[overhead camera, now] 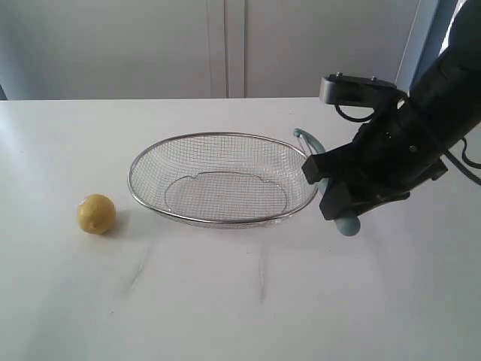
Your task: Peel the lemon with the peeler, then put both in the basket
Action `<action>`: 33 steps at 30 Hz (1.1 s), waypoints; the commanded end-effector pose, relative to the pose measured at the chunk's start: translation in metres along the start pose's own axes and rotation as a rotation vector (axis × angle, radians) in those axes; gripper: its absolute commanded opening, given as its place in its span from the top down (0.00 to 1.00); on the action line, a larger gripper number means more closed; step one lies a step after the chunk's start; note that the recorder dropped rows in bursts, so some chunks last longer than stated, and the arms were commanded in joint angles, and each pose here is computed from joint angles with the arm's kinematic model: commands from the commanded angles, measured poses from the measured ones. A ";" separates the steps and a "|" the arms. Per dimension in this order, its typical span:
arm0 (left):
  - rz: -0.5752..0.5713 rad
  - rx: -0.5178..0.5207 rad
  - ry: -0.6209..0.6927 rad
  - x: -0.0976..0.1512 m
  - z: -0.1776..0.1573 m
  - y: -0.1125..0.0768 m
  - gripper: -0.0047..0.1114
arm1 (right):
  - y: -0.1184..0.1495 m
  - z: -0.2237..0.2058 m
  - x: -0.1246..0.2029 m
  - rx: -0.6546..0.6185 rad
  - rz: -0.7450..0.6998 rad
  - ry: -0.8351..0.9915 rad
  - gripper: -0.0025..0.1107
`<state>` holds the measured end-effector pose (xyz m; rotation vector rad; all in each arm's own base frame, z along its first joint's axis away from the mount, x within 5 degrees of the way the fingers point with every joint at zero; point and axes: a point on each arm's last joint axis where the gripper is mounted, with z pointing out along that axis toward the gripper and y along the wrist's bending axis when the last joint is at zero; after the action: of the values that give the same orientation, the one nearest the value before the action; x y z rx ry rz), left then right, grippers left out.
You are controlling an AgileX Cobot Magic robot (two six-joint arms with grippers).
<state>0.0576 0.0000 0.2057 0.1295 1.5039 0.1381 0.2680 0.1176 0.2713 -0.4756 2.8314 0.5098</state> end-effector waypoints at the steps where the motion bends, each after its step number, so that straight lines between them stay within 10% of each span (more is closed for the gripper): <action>1: -0.003 -0.002 -0.016 0.000 0.000 0.000 0.96 | -0.003 -0.003 0.001 0.003 0.004 -0.017 0.98; 33: -0.191 0.063 0.093 -0.020 -0.005 -0.002 0.96 | -0.003 -0.003 0.000 0.004 0.004 -0.021 0.98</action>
<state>0.0539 -0.0036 0.2170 0.0225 1.5960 -0.0391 0.2685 0.1177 0.2714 -0.4732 2.8260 0.5089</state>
